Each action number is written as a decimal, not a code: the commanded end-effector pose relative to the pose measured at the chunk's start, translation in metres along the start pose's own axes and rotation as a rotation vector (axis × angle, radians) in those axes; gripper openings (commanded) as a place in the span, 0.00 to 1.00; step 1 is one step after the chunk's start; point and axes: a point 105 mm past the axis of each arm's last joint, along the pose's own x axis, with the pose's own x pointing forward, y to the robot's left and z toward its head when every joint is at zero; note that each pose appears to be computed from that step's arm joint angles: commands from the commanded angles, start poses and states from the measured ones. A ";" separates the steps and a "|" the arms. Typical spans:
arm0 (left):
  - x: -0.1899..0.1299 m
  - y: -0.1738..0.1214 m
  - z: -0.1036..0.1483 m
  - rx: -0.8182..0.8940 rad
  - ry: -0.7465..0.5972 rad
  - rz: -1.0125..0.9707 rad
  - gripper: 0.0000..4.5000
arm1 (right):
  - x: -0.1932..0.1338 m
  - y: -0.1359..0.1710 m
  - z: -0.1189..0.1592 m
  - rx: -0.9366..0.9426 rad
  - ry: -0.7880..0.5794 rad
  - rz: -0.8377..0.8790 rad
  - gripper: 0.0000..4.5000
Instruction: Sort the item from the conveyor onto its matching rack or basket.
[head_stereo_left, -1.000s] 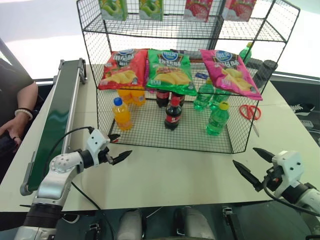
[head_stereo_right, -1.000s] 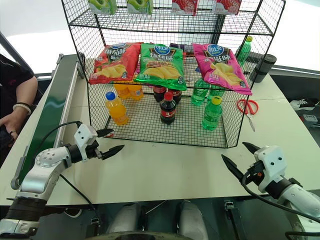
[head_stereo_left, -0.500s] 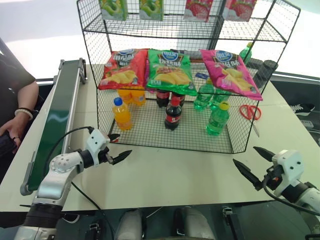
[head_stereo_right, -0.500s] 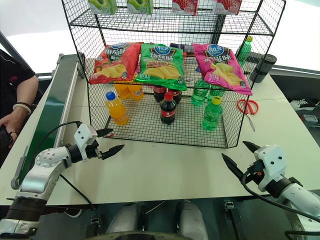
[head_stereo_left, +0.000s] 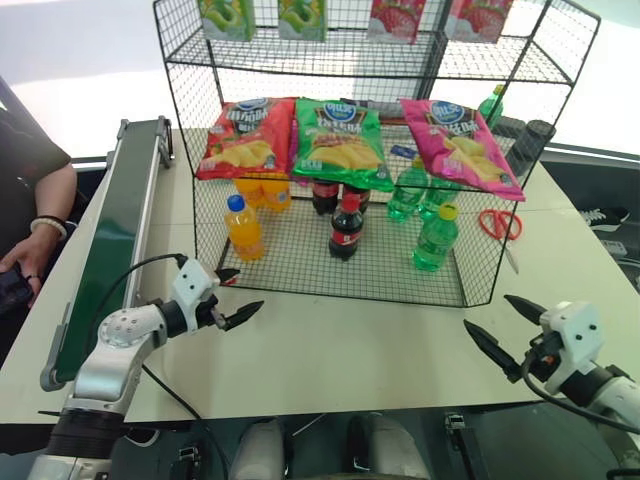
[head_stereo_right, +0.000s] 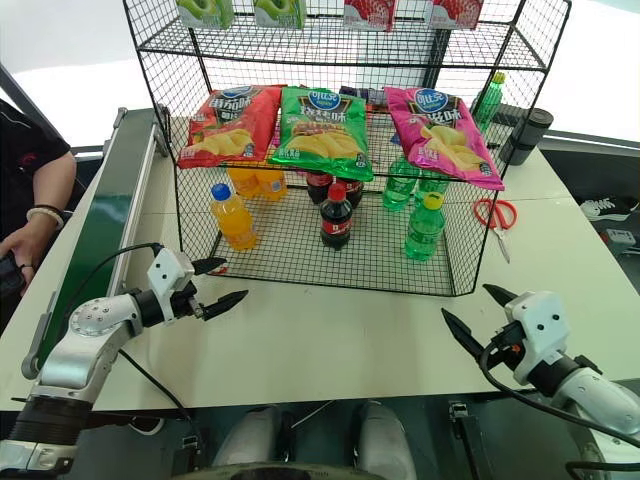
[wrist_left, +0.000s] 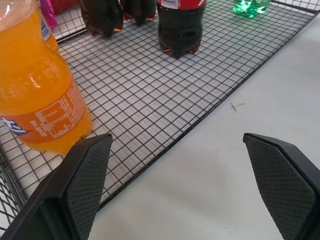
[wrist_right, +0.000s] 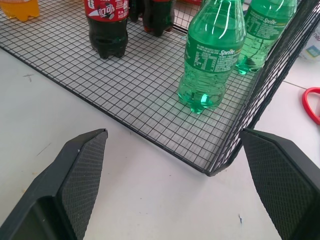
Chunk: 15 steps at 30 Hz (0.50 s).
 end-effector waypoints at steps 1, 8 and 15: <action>-0.006 0.006 0.012 0.044 -0.032 0.027 1.00 | 0.001 0.000 0.007 -0.017 -0.032 -0.005 0.98; -0.004 0.007 0.013 0.045 -0.037 0.030 1.00 | 0.004 0.001 0.009 -0.018 -0.034 -0.001 0.98; -0.003 0.007 0.014 0.048 -0.041 0.031 1.00 | 0.007 0.002 0.010 -0.021 -0.039 0.003 0.98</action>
